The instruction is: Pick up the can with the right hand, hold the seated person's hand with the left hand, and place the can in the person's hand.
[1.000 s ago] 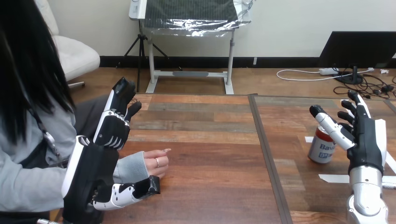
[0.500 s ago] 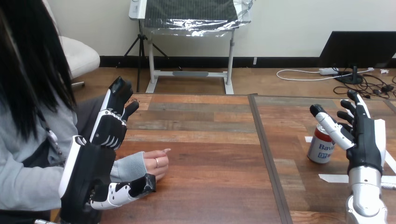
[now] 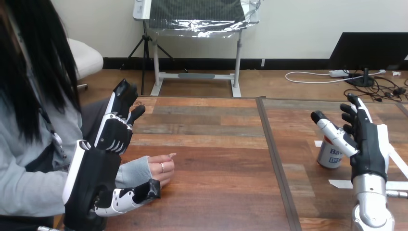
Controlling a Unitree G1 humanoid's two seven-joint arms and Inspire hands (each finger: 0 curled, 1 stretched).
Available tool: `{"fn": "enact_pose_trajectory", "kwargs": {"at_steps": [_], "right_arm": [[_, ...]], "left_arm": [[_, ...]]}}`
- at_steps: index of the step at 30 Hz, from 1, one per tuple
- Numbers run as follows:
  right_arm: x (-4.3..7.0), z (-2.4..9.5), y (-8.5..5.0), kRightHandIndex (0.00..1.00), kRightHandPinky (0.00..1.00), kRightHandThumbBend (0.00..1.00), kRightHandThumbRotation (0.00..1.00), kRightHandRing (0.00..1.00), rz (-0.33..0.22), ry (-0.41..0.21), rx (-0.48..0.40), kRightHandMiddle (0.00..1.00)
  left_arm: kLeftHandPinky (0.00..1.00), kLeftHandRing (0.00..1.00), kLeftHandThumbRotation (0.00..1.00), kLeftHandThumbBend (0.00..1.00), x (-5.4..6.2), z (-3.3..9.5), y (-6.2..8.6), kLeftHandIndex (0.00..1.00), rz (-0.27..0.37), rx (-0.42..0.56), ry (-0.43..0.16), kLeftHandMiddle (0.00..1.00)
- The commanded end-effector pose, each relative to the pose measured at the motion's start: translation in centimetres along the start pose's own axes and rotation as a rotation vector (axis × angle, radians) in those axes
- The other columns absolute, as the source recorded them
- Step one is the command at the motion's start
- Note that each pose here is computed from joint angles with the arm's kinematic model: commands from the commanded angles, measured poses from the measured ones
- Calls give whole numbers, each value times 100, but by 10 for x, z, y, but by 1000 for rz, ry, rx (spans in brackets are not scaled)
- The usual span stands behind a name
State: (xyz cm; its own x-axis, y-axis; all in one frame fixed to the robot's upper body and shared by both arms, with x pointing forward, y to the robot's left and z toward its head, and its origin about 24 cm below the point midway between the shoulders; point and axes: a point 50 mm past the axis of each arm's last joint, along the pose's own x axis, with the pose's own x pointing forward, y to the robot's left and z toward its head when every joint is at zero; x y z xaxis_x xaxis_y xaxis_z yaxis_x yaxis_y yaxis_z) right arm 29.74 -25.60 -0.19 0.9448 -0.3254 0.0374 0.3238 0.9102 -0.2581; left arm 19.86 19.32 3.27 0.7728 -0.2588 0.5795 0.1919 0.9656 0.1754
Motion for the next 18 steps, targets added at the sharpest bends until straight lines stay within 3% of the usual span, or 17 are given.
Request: {"fn": "enact_pose_trajectory", "kwargs": {"at_steps": [1,9,18], "right_arm": [[10,19,0,93,92,100,52,92,-23,-93,54,90],[10,22,-2,93,94,100,51,93,-31,-125,72,90],[11,26,-5,93,93,100,53,91,-46,-159,27,90]], "left_arm": [[93,99,63,100,17,2,1,100,-1,16,-67,100],[93,99,63,100,18,1,1,100,-1,12,-61,100],[92,99,63,100,18,1,0,100,2,8,-56,100]]}}
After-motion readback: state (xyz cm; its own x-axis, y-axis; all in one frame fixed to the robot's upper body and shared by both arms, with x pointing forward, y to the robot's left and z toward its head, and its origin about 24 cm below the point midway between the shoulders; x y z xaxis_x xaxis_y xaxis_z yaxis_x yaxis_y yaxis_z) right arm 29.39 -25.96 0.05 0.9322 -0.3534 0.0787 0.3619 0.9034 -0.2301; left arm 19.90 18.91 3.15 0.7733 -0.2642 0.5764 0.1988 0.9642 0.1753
